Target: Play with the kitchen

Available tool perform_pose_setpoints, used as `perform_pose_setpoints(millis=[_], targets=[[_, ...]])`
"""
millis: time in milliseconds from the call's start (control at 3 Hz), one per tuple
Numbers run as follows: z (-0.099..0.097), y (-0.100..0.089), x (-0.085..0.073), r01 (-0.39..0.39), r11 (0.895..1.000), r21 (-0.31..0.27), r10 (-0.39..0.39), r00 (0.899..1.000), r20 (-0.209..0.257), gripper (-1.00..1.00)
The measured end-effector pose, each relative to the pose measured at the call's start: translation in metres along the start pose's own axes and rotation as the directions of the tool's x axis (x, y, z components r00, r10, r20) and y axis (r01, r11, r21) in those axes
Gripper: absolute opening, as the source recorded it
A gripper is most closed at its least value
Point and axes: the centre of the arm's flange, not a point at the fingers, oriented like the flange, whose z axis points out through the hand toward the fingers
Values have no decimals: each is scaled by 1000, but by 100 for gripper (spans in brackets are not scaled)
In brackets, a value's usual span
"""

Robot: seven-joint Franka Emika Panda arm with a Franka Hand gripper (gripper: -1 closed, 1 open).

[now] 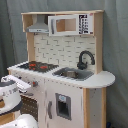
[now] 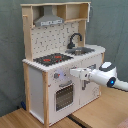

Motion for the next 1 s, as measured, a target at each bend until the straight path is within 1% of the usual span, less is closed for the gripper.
perform_pose_setpoints(millis=[333,667,1000], targets=[[-2,-13,-8,97,995,17,-96,995,-13,100],[0,-24,-16,193,981,32,-192,981,-21,100],[14,-38,-32,246,967,61,-245,969,-33,100]])
